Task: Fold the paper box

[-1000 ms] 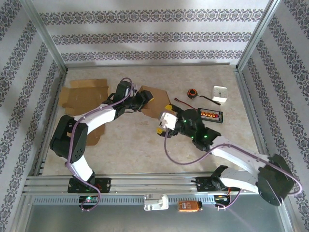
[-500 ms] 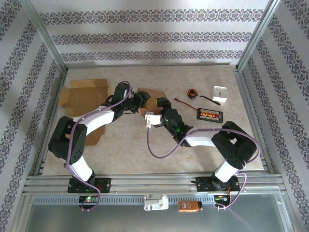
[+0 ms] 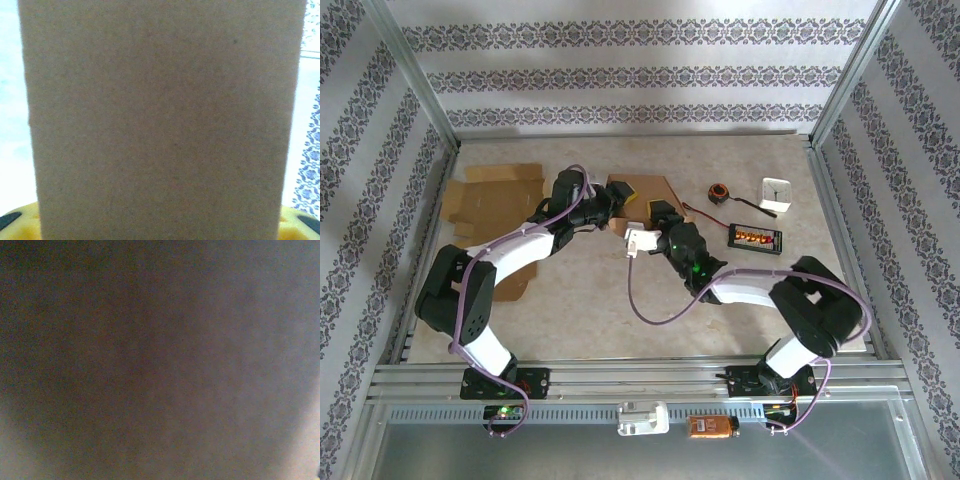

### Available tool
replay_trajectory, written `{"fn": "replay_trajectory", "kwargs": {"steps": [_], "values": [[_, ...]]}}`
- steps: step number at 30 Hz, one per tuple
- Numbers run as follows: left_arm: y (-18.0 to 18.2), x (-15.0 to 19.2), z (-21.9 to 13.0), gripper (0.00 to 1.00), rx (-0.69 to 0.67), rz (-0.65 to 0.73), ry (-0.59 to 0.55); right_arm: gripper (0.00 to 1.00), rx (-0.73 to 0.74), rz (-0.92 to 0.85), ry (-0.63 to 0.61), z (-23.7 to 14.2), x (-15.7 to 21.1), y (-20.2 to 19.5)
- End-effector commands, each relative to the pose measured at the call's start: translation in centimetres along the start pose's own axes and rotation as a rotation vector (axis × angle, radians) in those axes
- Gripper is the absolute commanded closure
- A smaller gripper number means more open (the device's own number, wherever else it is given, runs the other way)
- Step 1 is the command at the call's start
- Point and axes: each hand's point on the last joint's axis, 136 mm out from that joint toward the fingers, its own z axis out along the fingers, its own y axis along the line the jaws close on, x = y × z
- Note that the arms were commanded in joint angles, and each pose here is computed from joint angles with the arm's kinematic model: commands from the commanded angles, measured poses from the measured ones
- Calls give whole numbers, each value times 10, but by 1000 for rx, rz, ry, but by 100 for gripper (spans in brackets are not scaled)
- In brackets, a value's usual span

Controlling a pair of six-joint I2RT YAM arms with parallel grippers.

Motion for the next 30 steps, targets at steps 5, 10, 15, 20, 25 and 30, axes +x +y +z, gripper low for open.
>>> {"fn": "replay_trajectory", "kwargs": {"steps": [5,10,15,20,25,30], "values": [[-53,-32,-66,26,96,159,-217,64,-284,204,-153,-55,-21,9],[-86,-60,-136,7,45,489,-455,64,-566,321,-168,-96,-25,-4],[-109,-46,-185,7,-166,1052,-532,61,-907,408,-47,-123,-30,-14],[-92,5,-199,4,-221,1522,-306,60,-1097,426,125,-118,-35,-21],[-37,42,-207,3,-312,1779,21,60,-1222,396,173,-105,-49,-7],[-1,73,-213,0,-252,1936,189,58,-1254,271,256,-78,-43,26]]}}
